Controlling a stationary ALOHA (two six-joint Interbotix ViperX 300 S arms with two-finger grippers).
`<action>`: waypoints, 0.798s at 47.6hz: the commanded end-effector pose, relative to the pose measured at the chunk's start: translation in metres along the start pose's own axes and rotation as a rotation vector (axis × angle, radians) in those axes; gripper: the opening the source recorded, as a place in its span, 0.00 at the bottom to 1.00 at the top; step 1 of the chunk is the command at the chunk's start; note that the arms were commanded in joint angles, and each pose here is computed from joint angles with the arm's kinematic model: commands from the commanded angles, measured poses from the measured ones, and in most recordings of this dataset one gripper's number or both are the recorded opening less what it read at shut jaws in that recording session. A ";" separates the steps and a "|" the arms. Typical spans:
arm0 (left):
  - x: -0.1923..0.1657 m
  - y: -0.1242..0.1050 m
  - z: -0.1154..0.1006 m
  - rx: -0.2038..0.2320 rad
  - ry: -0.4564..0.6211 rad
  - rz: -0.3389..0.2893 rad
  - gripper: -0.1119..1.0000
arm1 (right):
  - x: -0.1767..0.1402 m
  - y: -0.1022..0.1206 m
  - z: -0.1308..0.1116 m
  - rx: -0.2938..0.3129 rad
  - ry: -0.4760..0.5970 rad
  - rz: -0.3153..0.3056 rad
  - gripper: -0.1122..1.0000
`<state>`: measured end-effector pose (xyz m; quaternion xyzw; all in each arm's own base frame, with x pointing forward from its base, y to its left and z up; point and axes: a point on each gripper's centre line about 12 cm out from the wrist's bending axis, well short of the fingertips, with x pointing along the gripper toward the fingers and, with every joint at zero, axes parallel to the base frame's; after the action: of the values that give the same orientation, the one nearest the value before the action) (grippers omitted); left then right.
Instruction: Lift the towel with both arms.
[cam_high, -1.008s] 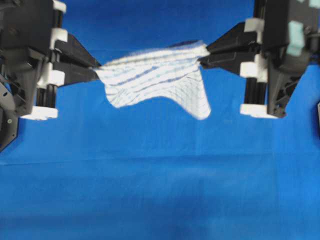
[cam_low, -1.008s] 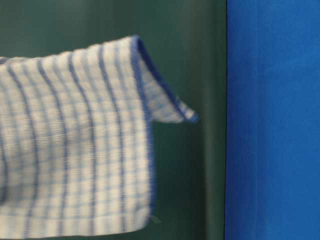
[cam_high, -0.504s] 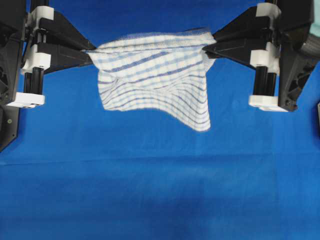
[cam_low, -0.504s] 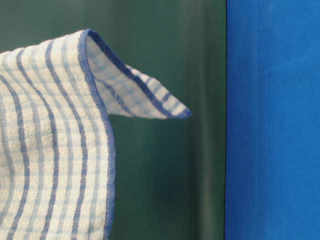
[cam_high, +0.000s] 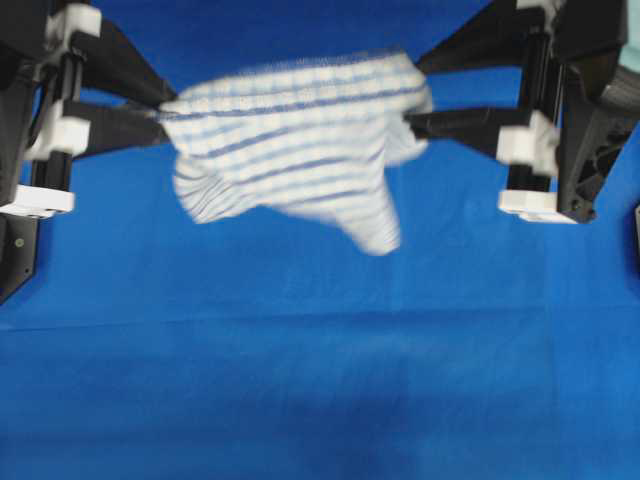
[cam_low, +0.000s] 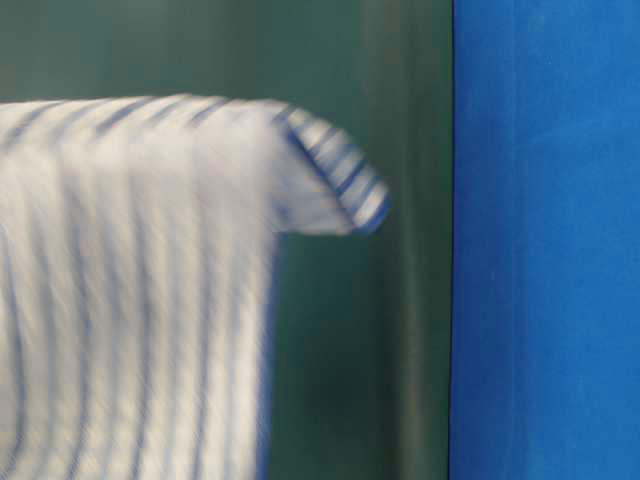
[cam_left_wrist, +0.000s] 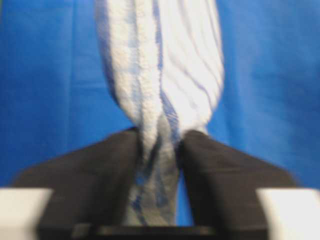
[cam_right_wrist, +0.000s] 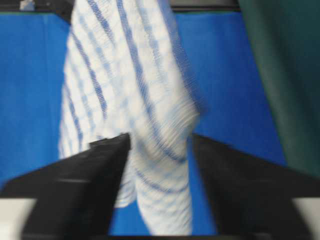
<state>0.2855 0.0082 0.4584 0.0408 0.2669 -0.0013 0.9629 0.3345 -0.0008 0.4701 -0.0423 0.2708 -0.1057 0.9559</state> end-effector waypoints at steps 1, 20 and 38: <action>-0.007 0.000 0.005 -0.005 -0.031 0.000 0.44 | -0.008 -0.003 0.008 0.004 -0.032 -0.003 0.68; 0.001 -0.002 -0.004 -0.008 0.004 -0.007 0.91 | -0.005 0.000 0.005 0.013 -0.021 0.003 0.71; 0.068 -0.017 -0.078 -0.008 0.141 -0.042 0.91 | 0.046 0.028 -0.058 0.012 0.127 0.055 0.71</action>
<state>0.3002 0.0015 0.3678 0.0326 0.3395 -0.0137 0.9400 0.3463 0.0101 0.3997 -0.0256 0.3364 -0.0919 0.9369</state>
